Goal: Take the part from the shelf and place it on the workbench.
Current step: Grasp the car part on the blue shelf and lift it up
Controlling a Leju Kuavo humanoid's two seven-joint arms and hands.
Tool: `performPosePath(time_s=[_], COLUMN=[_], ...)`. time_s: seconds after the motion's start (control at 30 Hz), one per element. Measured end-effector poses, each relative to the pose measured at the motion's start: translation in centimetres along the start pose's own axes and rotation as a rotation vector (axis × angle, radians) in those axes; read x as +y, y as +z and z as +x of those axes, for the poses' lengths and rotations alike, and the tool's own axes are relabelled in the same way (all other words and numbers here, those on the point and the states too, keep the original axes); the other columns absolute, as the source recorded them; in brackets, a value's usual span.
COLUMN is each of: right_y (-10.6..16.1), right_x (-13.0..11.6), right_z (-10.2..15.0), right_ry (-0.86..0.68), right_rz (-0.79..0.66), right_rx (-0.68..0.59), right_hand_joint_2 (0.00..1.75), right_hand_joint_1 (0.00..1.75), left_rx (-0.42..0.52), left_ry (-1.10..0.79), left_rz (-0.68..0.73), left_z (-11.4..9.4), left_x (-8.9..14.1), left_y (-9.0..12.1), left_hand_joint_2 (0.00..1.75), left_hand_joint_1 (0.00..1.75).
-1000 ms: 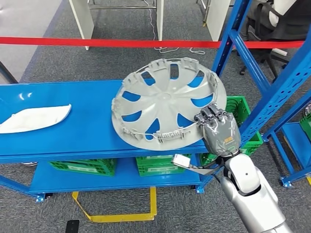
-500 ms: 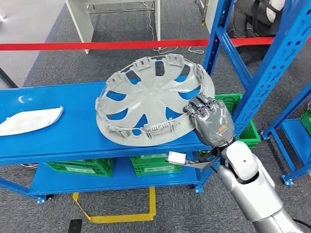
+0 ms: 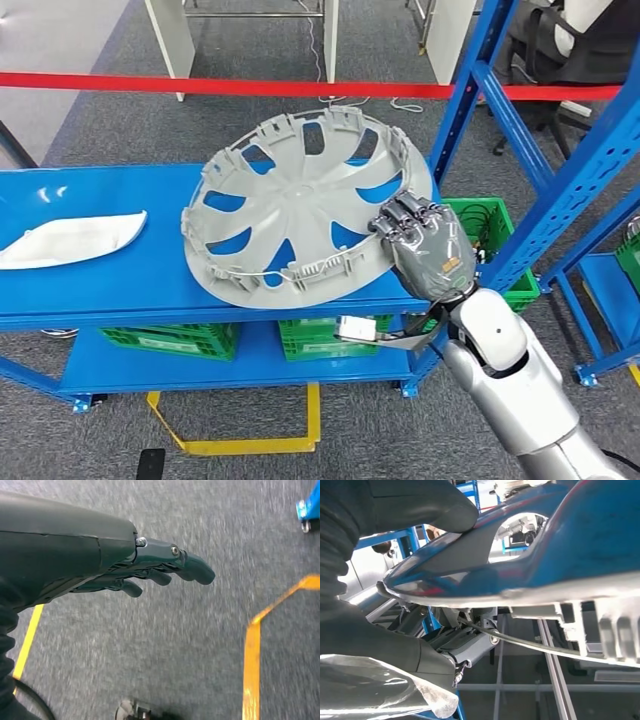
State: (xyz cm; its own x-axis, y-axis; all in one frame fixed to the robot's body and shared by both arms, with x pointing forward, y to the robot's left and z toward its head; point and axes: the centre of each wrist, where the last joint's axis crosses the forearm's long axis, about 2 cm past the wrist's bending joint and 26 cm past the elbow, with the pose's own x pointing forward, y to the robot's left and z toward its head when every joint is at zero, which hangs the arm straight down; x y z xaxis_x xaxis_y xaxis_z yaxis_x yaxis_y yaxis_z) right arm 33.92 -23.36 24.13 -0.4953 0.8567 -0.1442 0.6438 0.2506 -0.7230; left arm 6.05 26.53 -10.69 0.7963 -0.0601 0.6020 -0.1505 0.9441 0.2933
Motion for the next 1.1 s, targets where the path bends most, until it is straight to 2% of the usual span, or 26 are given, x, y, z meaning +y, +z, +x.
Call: performPosePath(time_s=[0.37, 0.77, 1.1], right_y=[-0.3, -3.8, -5.6], right_x=[0.0, 0.2, -0.4], right_z=[0.0, 2.8, 2.4], right_ry=[-0.007, -0.007, -0.001], right_rz=[0.012, 0.068, 0.051], right_rx=[-0.024, -0.225, -0.238], right_hand_joint_2=[1.75, 1.75, 1.75], right_hand_joint_1=[1.75, 1.75, 1.75], left_rx=[0.002, 0.026, 0.059], left_ry=[-0.001, -0.014, -0.022], left_rz=[-0.002, 0.054, 0.11], left_z=[0.0, 0.3, 0.4], left_x=[-0.1, 0.2, 0.2], left_y=[0.0, -0.2, -0.2], left_hand_joint_2=[1.75, 1.75, 1.75], left_hand_joint_1=[0.0, 0.0, 0.0])
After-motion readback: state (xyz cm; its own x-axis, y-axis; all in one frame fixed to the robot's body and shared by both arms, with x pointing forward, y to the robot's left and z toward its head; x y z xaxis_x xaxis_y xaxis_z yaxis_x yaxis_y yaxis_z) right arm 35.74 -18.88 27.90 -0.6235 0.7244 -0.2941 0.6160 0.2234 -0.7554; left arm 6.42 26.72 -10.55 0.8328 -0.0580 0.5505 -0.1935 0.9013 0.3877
